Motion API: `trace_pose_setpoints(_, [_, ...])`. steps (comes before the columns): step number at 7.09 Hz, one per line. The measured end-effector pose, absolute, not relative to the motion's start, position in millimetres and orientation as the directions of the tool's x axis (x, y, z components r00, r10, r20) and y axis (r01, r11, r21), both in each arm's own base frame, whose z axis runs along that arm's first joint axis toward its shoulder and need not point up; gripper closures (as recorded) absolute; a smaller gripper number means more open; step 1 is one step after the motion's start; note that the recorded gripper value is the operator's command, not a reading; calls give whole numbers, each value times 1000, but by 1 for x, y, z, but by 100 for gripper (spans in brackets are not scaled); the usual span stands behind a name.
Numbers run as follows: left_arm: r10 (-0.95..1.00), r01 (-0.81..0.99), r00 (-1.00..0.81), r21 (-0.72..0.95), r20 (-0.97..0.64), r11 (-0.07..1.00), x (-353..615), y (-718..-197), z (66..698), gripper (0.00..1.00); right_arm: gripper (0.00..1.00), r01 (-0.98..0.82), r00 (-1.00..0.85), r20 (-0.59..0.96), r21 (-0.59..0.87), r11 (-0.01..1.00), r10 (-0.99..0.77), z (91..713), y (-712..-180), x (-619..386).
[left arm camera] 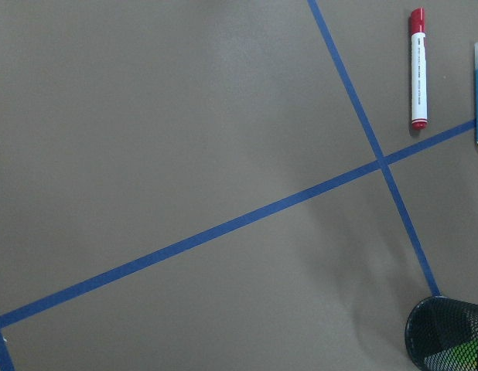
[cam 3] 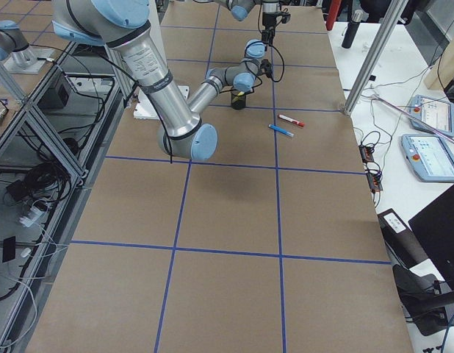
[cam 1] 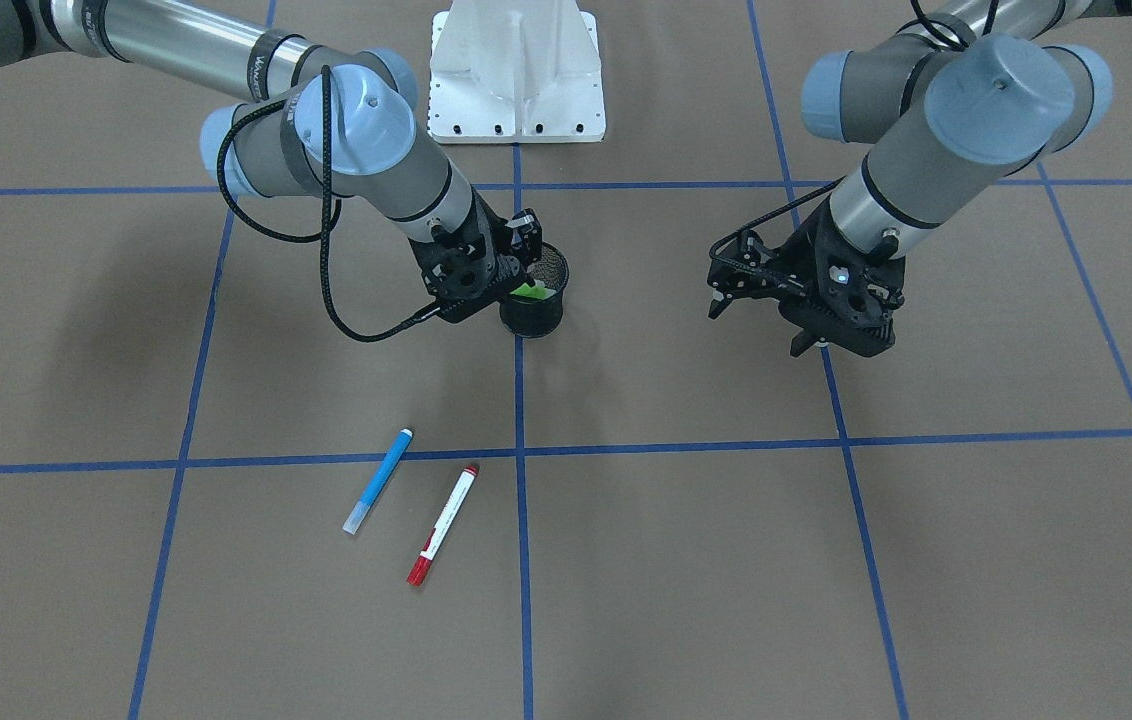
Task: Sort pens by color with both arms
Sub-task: 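Grasp the green marker with the right gripper and pull it upward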
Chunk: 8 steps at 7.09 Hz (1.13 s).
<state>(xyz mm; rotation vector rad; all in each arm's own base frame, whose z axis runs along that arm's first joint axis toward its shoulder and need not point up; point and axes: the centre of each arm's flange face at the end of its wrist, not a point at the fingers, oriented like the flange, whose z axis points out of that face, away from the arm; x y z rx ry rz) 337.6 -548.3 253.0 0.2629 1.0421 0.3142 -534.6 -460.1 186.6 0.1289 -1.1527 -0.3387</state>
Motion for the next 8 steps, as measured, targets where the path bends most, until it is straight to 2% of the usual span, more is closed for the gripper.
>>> trace_pose_setpoints(1, [376, -129, 467, 359, -801, 924, 338, -548, 253, 1, 59, 201, 363, 874, 267, 943, -325, 189, -460, -535])
trace_pose_setpoints(6, [375, -128, 465, 359, -802, 925, 338, -548, 252, 1, 77, 204, 365, 873, 264, 943, -324, 192, -460, -535])
trace_pose_setpoints(8, [373, -126, 465, 358, -803, 925, 338, -548, 251, 1, 82, 204, 365, 873, 265, 942, -324, 191, -460, -535])
